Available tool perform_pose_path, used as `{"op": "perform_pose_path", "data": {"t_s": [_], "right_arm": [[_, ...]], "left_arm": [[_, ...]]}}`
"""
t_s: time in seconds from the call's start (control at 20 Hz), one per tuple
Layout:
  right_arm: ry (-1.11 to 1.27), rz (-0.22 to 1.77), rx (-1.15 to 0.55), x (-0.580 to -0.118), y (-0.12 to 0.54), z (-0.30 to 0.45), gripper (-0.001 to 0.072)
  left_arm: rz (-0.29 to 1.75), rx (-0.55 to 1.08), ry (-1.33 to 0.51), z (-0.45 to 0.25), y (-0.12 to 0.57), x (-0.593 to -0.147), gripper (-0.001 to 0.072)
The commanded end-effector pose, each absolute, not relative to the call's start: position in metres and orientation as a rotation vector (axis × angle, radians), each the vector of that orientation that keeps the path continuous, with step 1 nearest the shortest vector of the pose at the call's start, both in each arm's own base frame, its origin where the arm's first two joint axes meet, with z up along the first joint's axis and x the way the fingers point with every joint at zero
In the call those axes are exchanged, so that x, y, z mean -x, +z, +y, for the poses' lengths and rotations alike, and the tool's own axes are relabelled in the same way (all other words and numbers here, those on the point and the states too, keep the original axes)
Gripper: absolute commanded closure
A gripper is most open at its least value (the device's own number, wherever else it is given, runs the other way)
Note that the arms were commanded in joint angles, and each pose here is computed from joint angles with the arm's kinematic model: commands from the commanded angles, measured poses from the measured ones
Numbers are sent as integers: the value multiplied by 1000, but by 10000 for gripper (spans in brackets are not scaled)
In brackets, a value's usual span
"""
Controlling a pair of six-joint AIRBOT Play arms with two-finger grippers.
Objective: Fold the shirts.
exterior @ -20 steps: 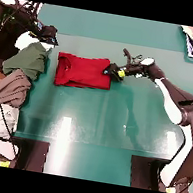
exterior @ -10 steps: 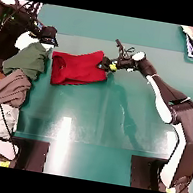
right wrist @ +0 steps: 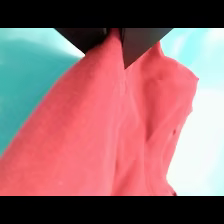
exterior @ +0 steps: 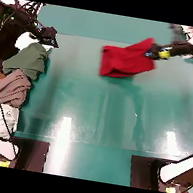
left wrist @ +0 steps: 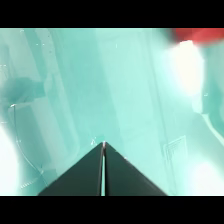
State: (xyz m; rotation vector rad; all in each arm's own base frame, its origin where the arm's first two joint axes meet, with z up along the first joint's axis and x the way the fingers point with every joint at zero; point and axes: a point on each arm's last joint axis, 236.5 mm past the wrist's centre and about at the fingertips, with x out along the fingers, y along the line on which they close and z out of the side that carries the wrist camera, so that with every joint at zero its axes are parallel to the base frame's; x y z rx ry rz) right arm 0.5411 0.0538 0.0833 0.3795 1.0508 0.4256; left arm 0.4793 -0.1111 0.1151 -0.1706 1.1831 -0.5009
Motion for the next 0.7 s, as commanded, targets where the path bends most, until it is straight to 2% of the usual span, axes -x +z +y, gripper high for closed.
{"op": "perform_pose_path", "data": {"t_s": [0.0,0.1,0.3,0.5,0.65], "right_arm": [[14,1062,-383,-497,109,-110,700],[-196,1070,-420,-463,115,-181,700],[-439,1103,-561,-400,115,-258,699],[-706,1198,-521,-335,115,-306,700],[-799,1313,-515,-300,114,-307,699]], "left_arm": [[1176,178,-504,-112,116,-480,686],[1168,191,-518,-116,119,-481,686],[1153,228,-560,-127,125,-480,686],[1154,231,-565,-128,126,-480,686],[1154,230,-566,-129,126,-479,686]]}}
